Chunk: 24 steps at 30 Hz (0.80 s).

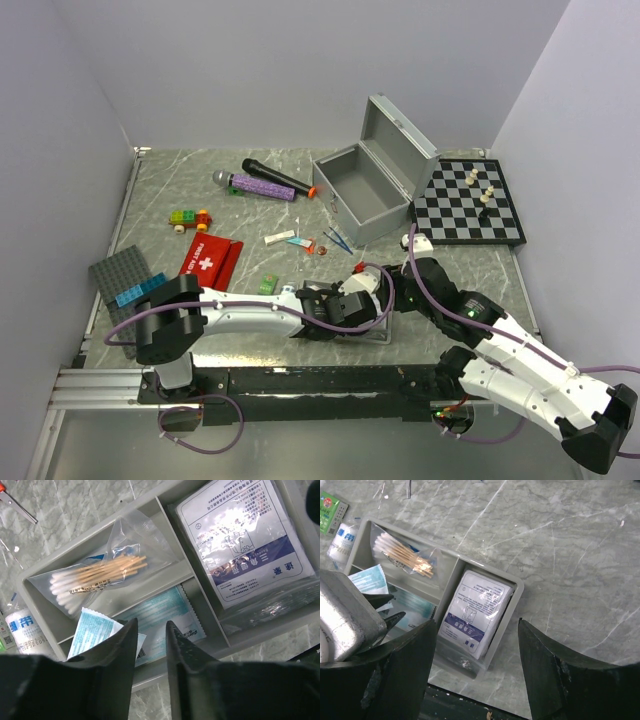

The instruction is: Organize the medicine kit

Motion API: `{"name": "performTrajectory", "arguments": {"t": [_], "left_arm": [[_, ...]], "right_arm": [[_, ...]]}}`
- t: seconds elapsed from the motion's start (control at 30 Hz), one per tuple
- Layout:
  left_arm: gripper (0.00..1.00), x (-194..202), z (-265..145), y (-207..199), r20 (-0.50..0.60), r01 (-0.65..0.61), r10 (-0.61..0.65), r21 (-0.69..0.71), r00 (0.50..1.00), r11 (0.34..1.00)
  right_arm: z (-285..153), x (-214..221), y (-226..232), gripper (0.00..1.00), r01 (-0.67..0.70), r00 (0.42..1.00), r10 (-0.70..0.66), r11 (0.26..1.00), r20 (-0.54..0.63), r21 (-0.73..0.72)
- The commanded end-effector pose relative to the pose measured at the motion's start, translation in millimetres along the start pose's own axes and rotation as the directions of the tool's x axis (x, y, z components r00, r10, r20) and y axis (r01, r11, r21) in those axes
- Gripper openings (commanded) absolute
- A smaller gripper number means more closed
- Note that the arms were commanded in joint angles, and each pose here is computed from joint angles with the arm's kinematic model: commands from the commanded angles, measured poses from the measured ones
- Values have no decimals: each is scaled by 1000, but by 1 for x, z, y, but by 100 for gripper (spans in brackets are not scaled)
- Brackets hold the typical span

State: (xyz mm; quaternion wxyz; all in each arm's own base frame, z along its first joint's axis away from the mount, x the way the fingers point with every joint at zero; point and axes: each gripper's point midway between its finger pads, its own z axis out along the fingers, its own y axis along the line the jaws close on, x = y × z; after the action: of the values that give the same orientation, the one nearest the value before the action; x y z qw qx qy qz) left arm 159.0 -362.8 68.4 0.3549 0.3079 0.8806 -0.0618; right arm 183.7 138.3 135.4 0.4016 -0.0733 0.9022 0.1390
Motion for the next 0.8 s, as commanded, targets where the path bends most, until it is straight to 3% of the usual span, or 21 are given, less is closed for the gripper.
{"name": "performTrajectory", "arguments": {"t": [0.0, 0.23, 0.47, 0.63, 0.77], "left_arm": [[36, -22, -18, -27, 62, -44, 38, 93, 997, 995], [37, -41, -52, -7, 130, 88, -98, 84, 987, 993], [32, -18, -54, 44, 134, 321, -305, -118, 943, 940], [35, 25, -55, 89, 106, 557, -548, -219, 830, 801], [43, 38, -71, 98, 130, 701, -689, -117, 713, 703]], "right_arm": [[-5, -31, 13, 73, -30, 995, 34, 999, 94, -46], [-4, -28, 14, 73, -31, 995, 35, 998, 89, -52], [-3, -30, 18, 73, -29, 996, 34, 997, 85, -66], [-3, -30, 20, 73, -26, 996, 32, 997, 85, -75], [-2, -29, 21, 73, -23, 996, 29, 996, 83, -82]]}}
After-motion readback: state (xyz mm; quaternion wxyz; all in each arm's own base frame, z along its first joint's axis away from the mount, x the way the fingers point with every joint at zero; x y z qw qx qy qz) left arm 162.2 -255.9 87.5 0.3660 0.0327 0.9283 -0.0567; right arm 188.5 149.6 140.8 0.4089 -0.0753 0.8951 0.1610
